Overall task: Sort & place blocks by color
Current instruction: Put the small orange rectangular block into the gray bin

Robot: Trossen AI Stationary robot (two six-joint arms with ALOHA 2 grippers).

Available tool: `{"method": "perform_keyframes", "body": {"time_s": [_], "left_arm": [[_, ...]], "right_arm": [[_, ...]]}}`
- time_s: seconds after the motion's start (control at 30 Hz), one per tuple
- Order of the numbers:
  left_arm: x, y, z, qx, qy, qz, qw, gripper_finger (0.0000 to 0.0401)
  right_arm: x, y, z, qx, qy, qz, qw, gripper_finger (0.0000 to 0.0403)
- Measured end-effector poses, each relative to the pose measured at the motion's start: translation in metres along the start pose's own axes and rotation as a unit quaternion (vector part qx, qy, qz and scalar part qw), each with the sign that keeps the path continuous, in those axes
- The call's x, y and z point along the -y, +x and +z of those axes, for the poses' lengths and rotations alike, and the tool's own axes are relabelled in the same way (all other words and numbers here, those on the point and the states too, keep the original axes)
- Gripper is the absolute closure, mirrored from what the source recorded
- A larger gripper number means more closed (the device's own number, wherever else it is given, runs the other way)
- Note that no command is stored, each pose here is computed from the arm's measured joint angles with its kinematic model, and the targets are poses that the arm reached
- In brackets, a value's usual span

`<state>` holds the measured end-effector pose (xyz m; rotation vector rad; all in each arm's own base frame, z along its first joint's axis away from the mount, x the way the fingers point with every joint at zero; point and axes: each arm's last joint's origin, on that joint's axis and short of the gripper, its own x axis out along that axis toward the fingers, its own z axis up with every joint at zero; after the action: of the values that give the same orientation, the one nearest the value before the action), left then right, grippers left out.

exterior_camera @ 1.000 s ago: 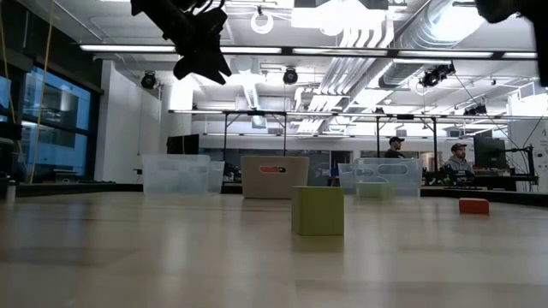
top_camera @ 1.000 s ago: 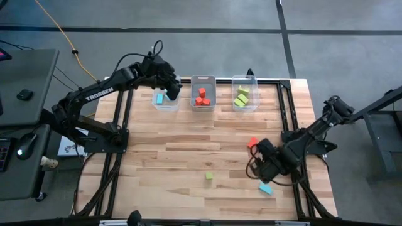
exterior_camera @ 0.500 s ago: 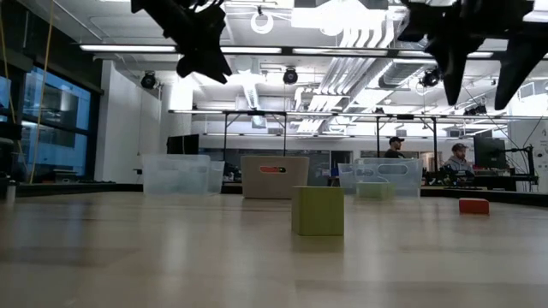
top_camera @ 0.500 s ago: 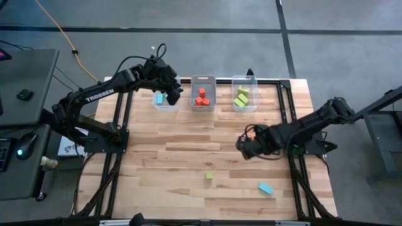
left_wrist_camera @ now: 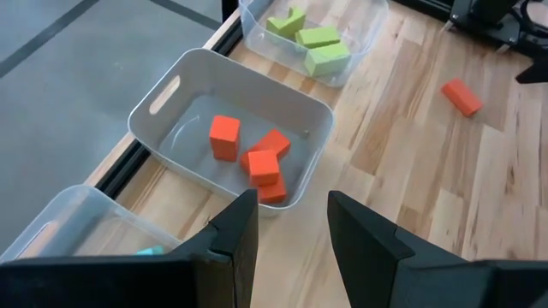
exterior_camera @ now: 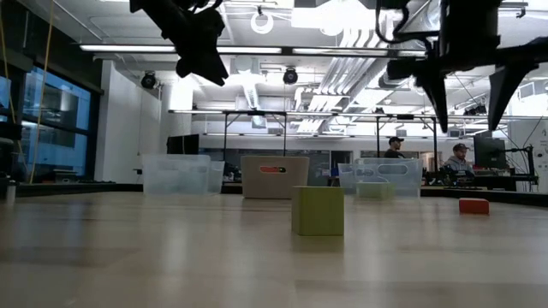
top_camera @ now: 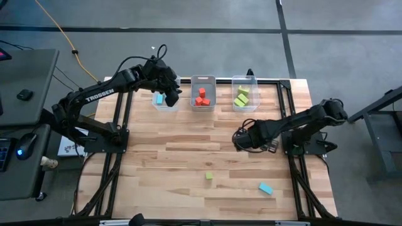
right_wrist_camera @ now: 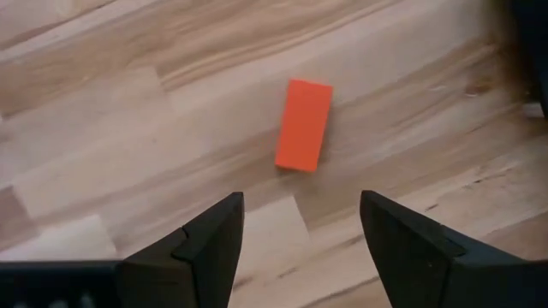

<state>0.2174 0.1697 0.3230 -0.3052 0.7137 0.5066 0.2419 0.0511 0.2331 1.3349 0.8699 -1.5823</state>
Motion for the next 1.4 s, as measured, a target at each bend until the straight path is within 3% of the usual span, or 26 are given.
{"method": "perform_keyframes", "body": {"time_s": [0.3,0.53,1.0,1.2,1.4], "left_arm": [[0.0,0.0,-0.002,-0.01,0.02,0.0,1.0,0.0284],[0.0,0.0,-0.005,-0.024,0.026,-0.001,0.999,0.0284],[0.0,0.0,-0.006,-0.033,0.025,-0.001,0.999,0.0284],[0.0,0.0,-0.006,-0.033,0.025,-0.001,0.999,0.0284],[0.0,0.0,-0.006,-0.033,0.025,-0.001,0.999,0.0284]], "right_arm": [[-0.011,0.036,-0.004,0.016,0.003,-0.058,0.998,0.0178],[0.001,0.072,-0.003,-0.017,0.041,-0.033,0.998,0.0178],[0.005,0.099,0.001,-0.042,0.06,-0.01,0.997,0.0178],[0.006,0.1,0.002,-0.036,0.033,-0.012,0.999,0.0178],[0.002,0.094,0.0,-0.055,-0.043,-0.017,0.997,0.0179]]}}
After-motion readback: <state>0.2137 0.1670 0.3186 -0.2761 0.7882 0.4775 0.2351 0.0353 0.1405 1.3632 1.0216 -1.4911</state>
